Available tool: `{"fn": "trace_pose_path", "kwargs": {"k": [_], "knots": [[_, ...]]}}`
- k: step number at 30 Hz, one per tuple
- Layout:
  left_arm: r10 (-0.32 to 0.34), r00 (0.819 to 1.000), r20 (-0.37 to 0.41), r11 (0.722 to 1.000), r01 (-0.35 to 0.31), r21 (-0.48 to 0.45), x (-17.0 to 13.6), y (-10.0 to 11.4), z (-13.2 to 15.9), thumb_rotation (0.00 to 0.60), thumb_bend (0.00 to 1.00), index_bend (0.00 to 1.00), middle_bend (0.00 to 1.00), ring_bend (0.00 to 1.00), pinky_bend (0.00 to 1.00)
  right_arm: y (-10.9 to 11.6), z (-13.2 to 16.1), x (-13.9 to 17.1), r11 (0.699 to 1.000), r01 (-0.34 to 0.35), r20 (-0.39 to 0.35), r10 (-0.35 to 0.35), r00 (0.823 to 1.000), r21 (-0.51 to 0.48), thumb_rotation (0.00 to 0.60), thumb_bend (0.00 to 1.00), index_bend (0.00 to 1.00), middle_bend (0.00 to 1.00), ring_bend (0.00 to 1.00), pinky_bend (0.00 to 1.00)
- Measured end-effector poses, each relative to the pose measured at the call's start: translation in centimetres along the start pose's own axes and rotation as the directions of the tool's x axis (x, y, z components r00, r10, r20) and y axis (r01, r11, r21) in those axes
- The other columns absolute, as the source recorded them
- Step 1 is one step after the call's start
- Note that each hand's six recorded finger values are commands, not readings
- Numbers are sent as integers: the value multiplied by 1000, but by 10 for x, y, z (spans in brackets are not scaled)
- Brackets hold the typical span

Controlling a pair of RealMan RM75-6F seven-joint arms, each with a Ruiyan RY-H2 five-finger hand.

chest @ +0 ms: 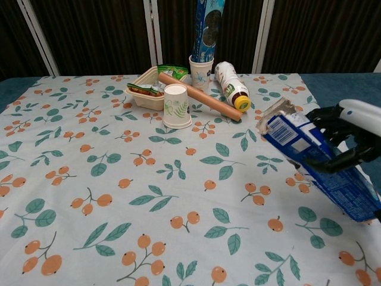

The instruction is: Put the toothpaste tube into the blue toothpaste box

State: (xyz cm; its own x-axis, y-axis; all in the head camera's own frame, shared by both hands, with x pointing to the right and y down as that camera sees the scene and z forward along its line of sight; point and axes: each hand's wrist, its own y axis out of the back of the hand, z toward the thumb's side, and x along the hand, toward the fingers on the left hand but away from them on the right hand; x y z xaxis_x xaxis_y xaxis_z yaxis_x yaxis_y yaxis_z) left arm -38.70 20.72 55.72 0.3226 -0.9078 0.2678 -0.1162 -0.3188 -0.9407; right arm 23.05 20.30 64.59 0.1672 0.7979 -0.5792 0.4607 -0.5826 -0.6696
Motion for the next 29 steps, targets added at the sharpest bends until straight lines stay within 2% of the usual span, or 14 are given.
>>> {"fn": "trace_pose_path", "kwargs": {"k": [1, 3, 5, 8, 10, 13, 17, 22, 25, 29], "knots": [[-12, 1000, -8, 1000, 12, -5, -3, -3, -4, 600, 0, 134, 137, 168, 279, -6, 1, -1, 1000, -6, 4, 6, 1000, 12, 600, 366, 321, 467, 401, 367], [-27, 999, -19, 999, 27, -21, -7, -8, -7, 600, 0, 119, 122, 151, 258, -18, 2, -5, 999, -18, 10, 18, 1000, 49, 600, 366, 189, 387, 291, 332], [-45, 998, -31, 998, 44, -43, -10, -14, -9, 600, 0, 111, 116, 150, 255, -28, 4, -7, 996, -31, 9, 30, 1000, 84, 600, 363, 31, 223, 118, 232], [-64, 997, -45, 996, 61, -61, -11, -19, -11, 600, 0, 108, 112, 150, 255, -45, 14, -10, 992, -61, -2, 62, 998, 110, 600, 357, 0, 121, 13, 156], [-68, 996, -54, 996, 65, -67, -12, -20, -12, 600, 0, 108, 110, 150, 255, -51, 24, -11, 991, -72, -20, 74, 997, 112, 600, 355, 0, 108, 3, 150], [-70, 995, -65, 996, 66, -63, -13, -20, -14, 600, 0, 107, 106, 150, 255, -46, 34, -10, 992, -56, -49, 62, 997, 114, 600, 355, 0, 108, 3, 151], [-75, 994, -80, 996, 70, -61, -14, -20, -17, 600, 0, 105, 100, 150, 255, -25, 32, -7, 989, -7, -68, 18, 998, 150, 600, 354, 0, 108, 3, 145], [-69, 993, -100, 997, 66, -41, -17, -17, -21, 600, 0, 103, 80, 139, 239, 19, -1, 4, 966, 57, -41, -48, 998, 253, 600, 355, 0, 109, 3, 120], [-67, 990, -122, 998, 66, -12, -20, -15, -25, 600, 0, 86, 43, 88, 185, 50, -32, 22, 934, 86, -17, -86, 996, 346, 600, 355, 0, 85, 1, 85], [-79, 985, -153, 996, 84, 31, -27, -14, -28, 600, 0, 10, 0, 3, 32, 85, -70, 56, 873, 125, -16, -134, 991, 472, 600, 355, 0, 2, 0, 1]]}}
